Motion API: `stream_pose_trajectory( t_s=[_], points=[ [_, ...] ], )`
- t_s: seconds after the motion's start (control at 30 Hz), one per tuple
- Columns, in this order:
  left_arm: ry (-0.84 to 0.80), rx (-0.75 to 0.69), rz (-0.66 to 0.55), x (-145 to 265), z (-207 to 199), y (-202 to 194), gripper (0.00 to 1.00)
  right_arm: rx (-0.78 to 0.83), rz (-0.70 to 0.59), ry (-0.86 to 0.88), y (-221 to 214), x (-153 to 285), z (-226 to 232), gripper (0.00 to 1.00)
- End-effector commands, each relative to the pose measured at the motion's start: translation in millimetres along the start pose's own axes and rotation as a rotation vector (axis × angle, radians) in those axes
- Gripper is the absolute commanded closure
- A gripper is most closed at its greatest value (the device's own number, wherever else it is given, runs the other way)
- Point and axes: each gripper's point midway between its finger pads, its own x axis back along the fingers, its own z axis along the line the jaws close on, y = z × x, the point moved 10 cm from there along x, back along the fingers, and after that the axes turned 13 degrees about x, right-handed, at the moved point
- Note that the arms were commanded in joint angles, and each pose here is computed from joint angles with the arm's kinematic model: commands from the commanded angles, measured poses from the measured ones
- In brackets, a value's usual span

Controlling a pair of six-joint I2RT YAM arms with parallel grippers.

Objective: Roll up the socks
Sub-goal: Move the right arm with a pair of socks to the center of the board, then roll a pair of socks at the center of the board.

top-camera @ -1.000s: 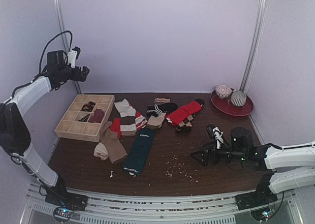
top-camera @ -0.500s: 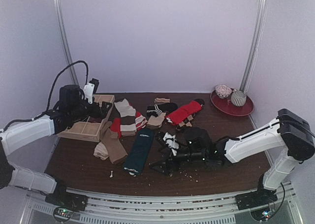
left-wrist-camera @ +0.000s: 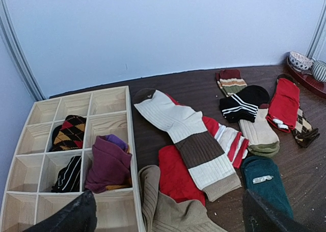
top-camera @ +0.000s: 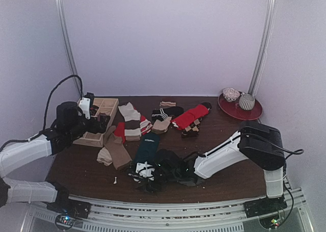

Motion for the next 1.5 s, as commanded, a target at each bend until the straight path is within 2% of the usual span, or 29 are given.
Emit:
stream_pose_trajectory(
  t_s=[0.0,0.1,0.2,0.27,0.37,0.53,0.6,0.77,0.93,1.07,1.17,1.27,1.47],
  points=[
    [-0.019,0.023,-0.069,4,-3,8,0.02,0.034,0.013,-0.121,-1,-6,-10,0.16],
    [-0.049,0.018,-0.055,1,-5,6,0.02,0.024,0.01,-0.149,-1,-11,-14,0.17],
    [-0.069,0.003,-0.031,-3,-7,3,0.02,0.002,0.042,-0.121,-5,-24,-14,0.25],
    [-0.074,-0.007,-0.02,-4,-7,2,0.02,-0.028,0.073,-0.094,-15,-31,-10,0.35],
    [-0.109,-0.022,-0.018,-2,-9,0,0.02,-0.105,0.101,-0.098,-28,-28,-4,0.57],
    [-0.206,-0.048,-0.061,6,-18,-4,0.02,-0.267,0.139,-0.157,-49,6,4,0.81],
    [-0.265,-0.066,-0.064,7,-23,-5,0.02,-0.368,0.148,-0.094,-58,17,10,0.91],
    [-0.472,-0.176,-0.075,17,-52,-23,0.02,-0.658,0.067,0.139,-70,41,8,0.95],
    [-0.717,-0.352,0.049,27,-96,-63,0.03,-0.906,0.046,0.352,-78,52,4,0.95],
    [-0.877,-0.399,0.145,30,-119,-90,0.04,-1.048,0.052,0.457,-84,58,-1,0.95],
    [-0.948,-0.401,0.201,29,-129,-107,0.05,-1.129,0.032,0.514,-88,62,-5,0.95],
    [-1.008,-0.411,0.289,24,-139,-125,0.1,-1.164,0.063,0.514,-99,62,-8,0.95],
    [-1.081,-0.361,0.432,11,-157,-160,0.15,-1.146,0.136,0.485,-110,61,-9,0.95]
  ],
)
